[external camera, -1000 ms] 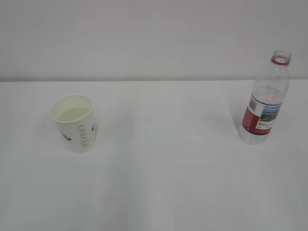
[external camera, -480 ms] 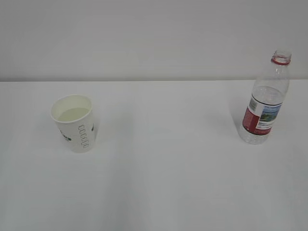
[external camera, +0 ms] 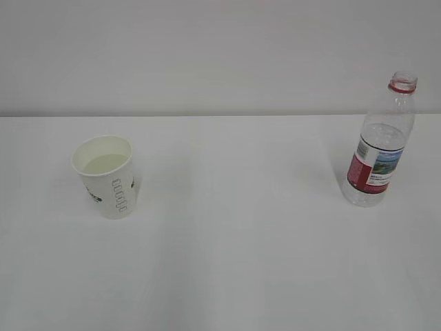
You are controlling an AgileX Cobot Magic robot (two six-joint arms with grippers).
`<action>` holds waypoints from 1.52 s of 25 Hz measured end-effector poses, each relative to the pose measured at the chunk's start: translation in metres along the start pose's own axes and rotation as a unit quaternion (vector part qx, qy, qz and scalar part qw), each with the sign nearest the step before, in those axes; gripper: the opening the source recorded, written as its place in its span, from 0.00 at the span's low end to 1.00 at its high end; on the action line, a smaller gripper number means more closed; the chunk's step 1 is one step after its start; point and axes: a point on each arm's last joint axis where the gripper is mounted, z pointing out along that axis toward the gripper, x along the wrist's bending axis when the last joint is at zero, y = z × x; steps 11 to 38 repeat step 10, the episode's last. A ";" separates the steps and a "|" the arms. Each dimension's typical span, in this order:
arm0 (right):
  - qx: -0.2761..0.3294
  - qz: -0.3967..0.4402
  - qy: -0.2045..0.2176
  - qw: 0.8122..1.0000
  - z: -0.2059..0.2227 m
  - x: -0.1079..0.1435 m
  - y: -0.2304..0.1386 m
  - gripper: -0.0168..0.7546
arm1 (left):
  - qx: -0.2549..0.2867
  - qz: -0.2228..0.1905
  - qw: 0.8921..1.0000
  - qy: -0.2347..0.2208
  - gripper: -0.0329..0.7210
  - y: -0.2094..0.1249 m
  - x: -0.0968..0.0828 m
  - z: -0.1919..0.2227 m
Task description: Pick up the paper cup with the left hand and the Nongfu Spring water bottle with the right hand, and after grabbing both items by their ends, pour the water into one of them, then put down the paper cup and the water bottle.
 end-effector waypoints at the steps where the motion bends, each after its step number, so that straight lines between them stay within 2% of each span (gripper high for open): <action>1: 0.000 0.000 0.000 1.000 0.000 0.000 0.000 0.72 | 0.000 0.000 1.000 0.000 0.59 0.000 0.000 0.000; 38: 0.000 0.000 0.000 1.000 0.000 0.000 0.000 0.72 | 0.000 0.000 1.000 0.000 0.59 0.000 0.000 0.000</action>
